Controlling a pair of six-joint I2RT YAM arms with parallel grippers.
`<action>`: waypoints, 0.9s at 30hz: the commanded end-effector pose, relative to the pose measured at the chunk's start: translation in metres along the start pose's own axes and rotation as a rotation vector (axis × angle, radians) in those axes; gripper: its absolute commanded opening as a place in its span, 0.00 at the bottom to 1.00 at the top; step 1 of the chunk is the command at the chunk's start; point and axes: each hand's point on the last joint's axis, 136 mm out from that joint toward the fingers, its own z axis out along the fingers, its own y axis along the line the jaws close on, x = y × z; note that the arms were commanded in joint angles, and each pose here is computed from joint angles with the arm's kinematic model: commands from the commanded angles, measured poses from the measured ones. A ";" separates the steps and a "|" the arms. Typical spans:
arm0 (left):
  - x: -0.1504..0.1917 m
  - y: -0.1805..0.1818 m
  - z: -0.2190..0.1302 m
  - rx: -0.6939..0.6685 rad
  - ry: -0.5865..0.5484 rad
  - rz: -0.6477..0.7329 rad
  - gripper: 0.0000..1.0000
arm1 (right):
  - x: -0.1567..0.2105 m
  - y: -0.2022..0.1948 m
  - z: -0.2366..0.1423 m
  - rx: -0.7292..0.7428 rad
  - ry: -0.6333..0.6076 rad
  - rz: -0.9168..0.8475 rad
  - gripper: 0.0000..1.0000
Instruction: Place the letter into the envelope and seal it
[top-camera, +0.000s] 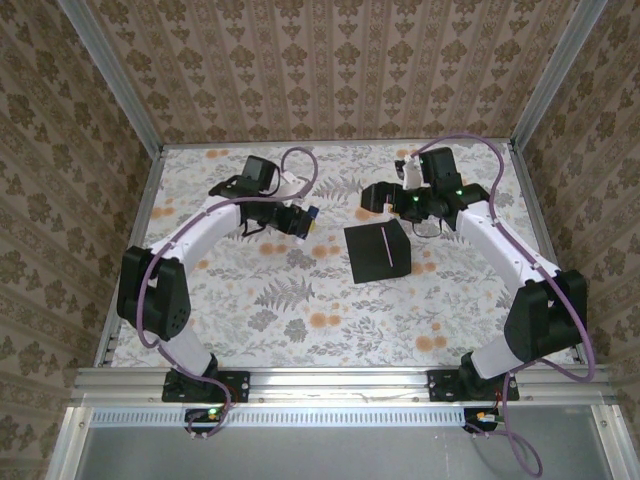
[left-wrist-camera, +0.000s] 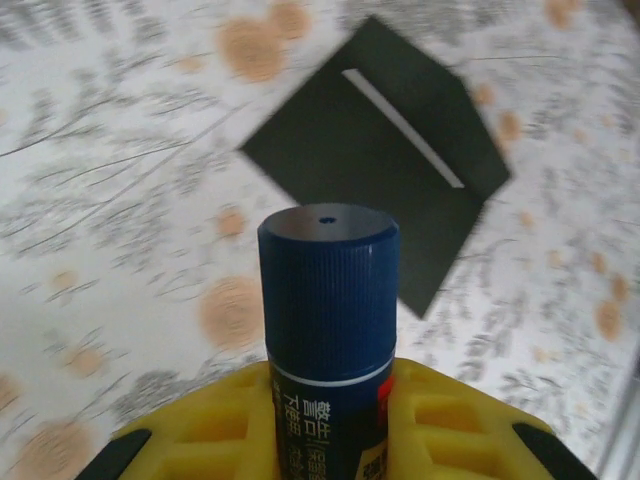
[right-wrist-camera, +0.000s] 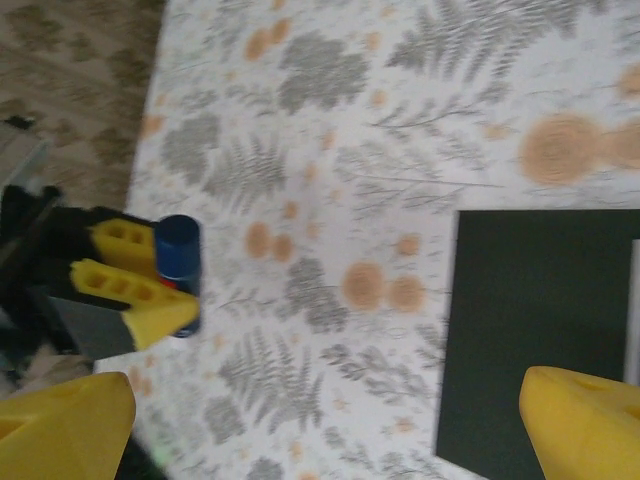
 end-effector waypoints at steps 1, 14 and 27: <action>-0.015 -0.049 -0.014 0.189 -0.046 0.112 0.13 | 0.000 0.042 -0.002 -0.194 0.036 -0.033 0.97; -0.014 -0.097 -0.030 0.329 -0.044 0.193 0.16 | 0.016 0.072 0.021 -0.251 0.130 -0.099 0.87; -0.010 -0.100 -0.028 0.322 -0.026 0.211 0.16 | 0.022 0.086 0.029 -0.299 0.153 -0.112 0.68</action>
